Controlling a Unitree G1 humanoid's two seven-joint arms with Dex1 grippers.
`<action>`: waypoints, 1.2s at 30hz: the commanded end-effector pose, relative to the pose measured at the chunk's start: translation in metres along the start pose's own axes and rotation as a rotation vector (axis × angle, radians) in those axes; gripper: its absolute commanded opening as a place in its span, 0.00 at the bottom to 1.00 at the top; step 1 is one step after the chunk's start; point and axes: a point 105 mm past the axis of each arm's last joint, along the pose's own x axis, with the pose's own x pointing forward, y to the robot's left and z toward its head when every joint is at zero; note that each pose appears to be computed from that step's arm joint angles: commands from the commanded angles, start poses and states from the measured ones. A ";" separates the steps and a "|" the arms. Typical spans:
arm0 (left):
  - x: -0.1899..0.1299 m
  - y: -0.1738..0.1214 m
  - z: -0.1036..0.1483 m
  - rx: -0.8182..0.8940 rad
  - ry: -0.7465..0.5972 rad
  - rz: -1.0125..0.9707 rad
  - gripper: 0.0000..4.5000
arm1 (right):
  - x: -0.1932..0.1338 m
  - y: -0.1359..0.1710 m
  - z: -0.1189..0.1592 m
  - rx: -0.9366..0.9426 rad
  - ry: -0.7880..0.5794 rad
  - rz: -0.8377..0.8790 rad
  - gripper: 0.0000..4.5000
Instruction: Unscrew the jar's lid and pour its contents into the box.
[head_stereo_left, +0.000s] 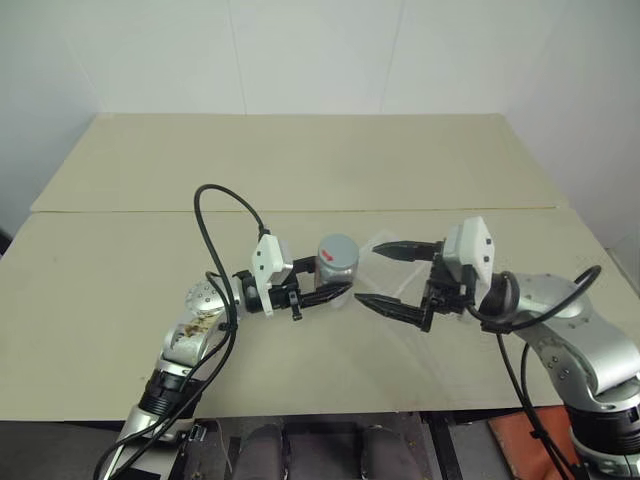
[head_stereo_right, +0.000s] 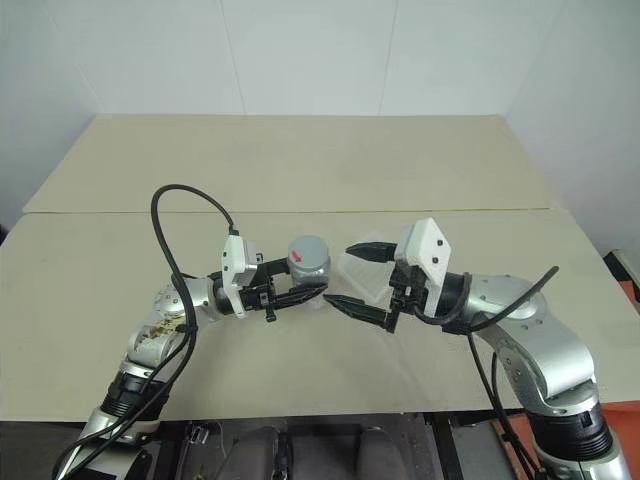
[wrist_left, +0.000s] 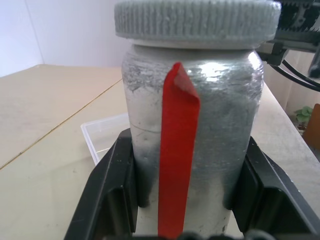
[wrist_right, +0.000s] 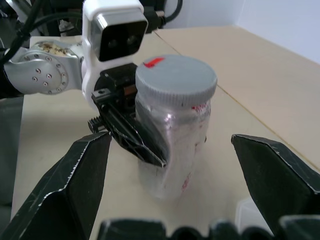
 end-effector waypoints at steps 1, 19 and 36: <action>0.003 -0.002 0.013 0.047 -0.042 -0.017 0.44 | 0.003 -0.003 0.018 -0.054 -0.059 -0.019 0.99; 0.005 -0.002 0.013 0.054 -0.052 -0.017 0.44 | 0.028 -0.004 0.027 -0.036 -0.121 0.055 0.99; 0.006 -0.004 0.013 0.055 -0.052 -0.020 0.44 | 0.029 -0.001 0.027 -0.020 -0.127 0.090 0.80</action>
